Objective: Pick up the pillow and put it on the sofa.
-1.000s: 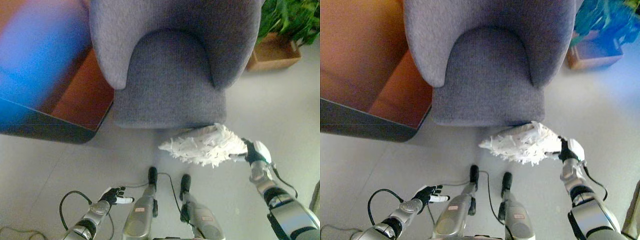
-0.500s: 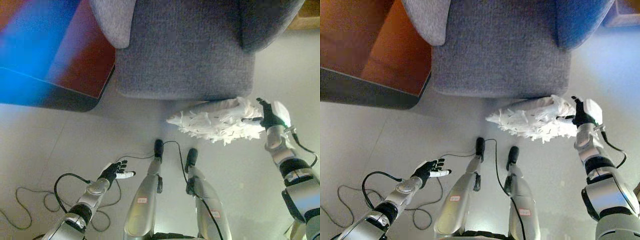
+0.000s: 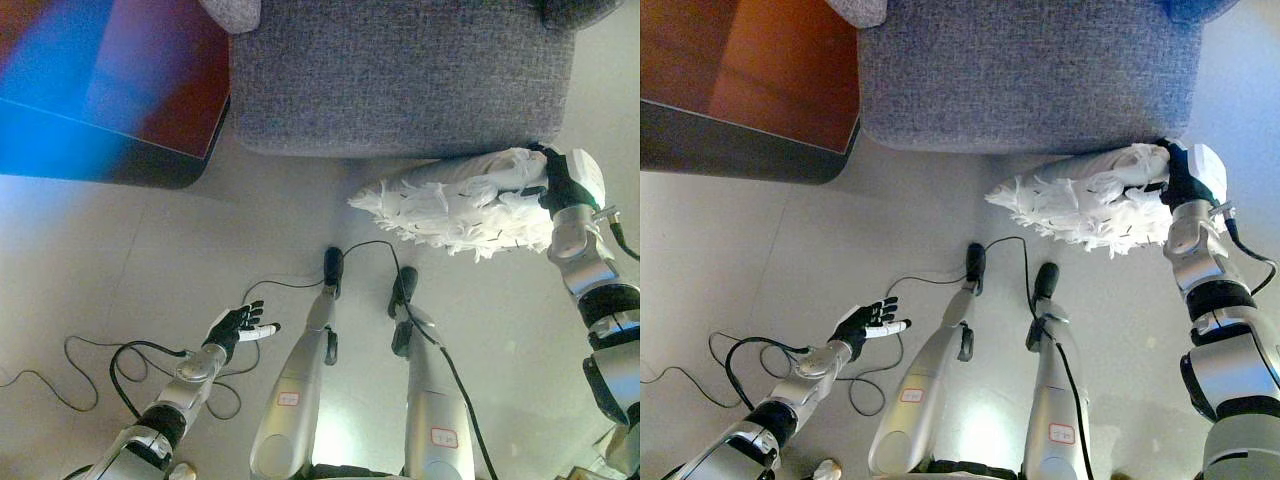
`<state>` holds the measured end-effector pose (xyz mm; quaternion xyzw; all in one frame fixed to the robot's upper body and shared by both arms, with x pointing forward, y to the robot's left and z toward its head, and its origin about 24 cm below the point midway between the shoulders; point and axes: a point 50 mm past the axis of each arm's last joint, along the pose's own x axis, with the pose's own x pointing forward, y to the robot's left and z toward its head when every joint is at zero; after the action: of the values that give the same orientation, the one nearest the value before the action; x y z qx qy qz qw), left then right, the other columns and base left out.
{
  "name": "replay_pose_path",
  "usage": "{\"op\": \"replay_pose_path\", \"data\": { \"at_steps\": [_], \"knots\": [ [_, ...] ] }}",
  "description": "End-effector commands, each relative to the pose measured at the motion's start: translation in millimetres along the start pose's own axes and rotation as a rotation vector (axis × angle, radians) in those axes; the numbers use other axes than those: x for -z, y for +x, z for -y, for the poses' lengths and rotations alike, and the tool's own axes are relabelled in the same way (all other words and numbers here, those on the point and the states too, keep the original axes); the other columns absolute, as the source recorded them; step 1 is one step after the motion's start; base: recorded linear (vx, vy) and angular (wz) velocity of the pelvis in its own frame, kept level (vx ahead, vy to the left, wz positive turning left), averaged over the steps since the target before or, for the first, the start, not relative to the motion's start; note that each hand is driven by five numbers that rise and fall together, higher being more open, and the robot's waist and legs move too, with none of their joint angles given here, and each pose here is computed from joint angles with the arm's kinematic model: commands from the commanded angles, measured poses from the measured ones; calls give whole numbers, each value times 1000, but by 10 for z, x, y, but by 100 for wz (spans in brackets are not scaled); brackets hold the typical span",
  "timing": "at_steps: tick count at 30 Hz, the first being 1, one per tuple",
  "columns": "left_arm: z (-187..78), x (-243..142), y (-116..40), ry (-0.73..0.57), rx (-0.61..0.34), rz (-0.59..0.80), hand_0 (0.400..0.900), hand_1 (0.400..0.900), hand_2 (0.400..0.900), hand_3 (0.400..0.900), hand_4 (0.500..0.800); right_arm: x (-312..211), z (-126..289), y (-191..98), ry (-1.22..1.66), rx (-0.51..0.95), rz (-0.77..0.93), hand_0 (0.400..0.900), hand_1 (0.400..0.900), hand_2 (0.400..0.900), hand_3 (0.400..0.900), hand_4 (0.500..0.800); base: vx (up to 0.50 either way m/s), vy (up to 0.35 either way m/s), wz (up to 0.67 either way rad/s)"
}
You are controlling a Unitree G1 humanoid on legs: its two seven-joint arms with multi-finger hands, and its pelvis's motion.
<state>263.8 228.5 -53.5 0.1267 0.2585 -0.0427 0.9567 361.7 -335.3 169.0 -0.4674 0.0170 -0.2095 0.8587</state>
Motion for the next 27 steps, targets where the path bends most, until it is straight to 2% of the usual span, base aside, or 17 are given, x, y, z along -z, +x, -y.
{"op": "replay_pose_path", "data": {
  "at_steps": [1, 6, 7, 8, 9, 22, 27],
  "knots": [
    [21, 244, -121, -39, -22, -46, 900, 900, 900, 900, 800, -294, 447, 117, -21, 64, 109, 900, 900, 900, 900, 800, -16, 39, 0],
    [57, 212, -107, -55, -21, -22, 900, 900, 900, 900, 800, -430, 452, 155, -40, 17, 139, 900, 900, 900, 900, 800, -6, 15, 0],
    [58, 201, -103, -55, -20, -18, 900, 900, 900, 900, 800, -445, 453, 161, -45, 0, 142, 835, 835, 835, 835, 761, 0, 0, 0],
    [58, 194, -101, -55, -20, -16, 900, 900, 900, 900, 800, -459, 452, 164, -47, -19, 150, 835, 835, 835, 835, 761, 0, 0, 0],
    [59, 198, -108, -53, -18, -17, 900, 900, 900, 900, 800, -475, 457, 164, -49, -53, 160, 400, 400, 400, 400, 500, 0, 0, 0],
    [12, 303, -160, -41, -15, -47, 900, 900, 900, 900, 800, -503, 452, 130, -77, -152, 225, 400, 400, 400, 400, 500, -8, 3, -4],
    [-41, 426, -192, -30, -28, -115, 900, 900, 900, 900, 800, -496, 437, 107, -55, -202, 254, 400, 400, 400, 400, 500, 4, -3, -5]
  ]
}}
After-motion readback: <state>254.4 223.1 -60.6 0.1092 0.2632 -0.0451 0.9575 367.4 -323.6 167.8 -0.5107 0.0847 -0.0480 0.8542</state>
